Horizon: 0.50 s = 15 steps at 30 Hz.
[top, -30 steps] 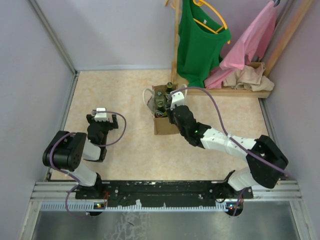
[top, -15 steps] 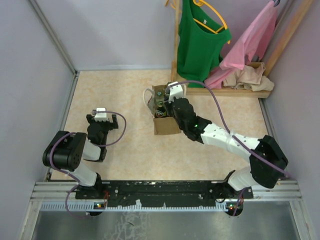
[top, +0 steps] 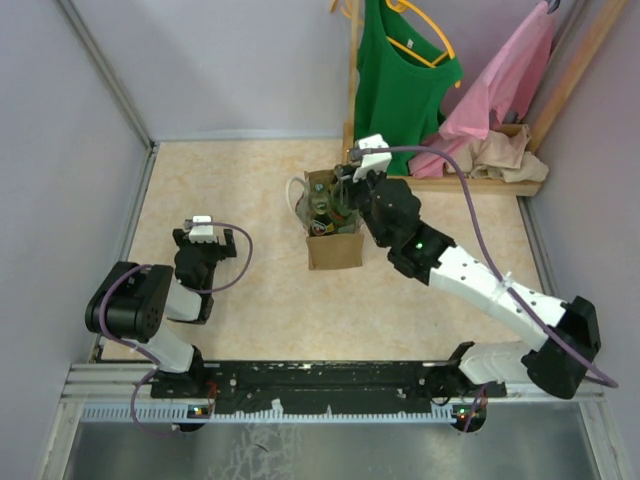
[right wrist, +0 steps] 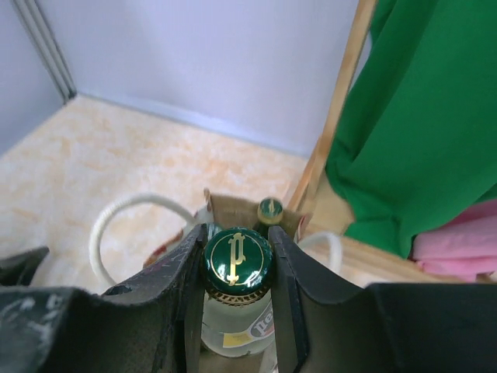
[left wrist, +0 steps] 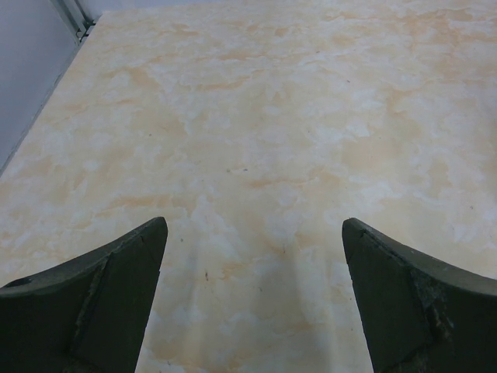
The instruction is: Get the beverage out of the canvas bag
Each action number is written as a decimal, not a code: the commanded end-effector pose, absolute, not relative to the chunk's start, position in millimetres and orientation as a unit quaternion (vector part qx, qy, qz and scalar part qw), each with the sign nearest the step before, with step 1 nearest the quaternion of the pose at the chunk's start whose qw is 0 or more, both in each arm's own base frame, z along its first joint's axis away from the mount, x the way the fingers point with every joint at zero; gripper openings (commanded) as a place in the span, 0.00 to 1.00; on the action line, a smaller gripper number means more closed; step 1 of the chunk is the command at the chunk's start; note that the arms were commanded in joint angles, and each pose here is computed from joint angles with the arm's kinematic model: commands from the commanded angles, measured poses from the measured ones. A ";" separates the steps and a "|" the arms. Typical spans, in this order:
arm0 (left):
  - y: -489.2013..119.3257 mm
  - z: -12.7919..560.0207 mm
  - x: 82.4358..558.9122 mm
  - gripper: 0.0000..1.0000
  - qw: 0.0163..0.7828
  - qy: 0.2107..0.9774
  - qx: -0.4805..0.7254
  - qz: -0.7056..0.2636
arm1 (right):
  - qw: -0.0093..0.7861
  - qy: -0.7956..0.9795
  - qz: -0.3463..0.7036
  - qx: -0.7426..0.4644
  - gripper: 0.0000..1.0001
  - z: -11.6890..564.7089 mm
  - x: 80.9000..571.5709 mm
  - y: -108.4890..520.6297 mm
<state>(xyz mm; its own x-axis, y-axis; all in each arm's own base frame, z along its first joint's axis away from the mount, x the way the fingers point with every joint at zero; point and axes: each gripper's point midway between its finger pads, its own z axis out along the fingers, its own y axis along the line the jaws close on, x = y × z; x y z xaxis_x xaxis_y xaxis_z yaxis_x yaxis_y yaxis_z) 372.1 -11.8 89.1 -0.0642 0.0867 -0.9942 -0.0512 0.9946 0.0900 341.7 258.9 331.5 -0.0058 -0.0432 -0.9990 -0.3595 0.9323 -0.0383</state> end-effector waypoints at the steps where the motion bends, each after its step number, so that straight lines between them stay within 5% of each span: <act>1: -11.7 97.5 376.8 1.00 0.695 0.718 0.008 0.046 | 0.817 0.551 0.164 -0.048 0.00 495.1 312.5 215.1; 15: -11.3 97.8 377.0 1.00 0.695 0.717 0.008 0.046 | 0.834 0.542 -0.031 0.098 0.00 526.5 304.2 89.5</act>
<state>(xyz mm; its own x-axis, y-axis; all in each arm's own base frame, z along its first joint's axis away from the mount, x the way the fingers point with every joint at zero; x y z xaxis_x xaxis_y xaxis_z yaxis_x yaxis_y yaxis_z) 372.1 -11.8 89.1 -0.0642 0.0867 -0.9942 -0.0512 0.9946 0.0900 333.1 170.9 435.6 0.2232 -0.0901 -0.9706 -0.0427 0.9939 -0.1020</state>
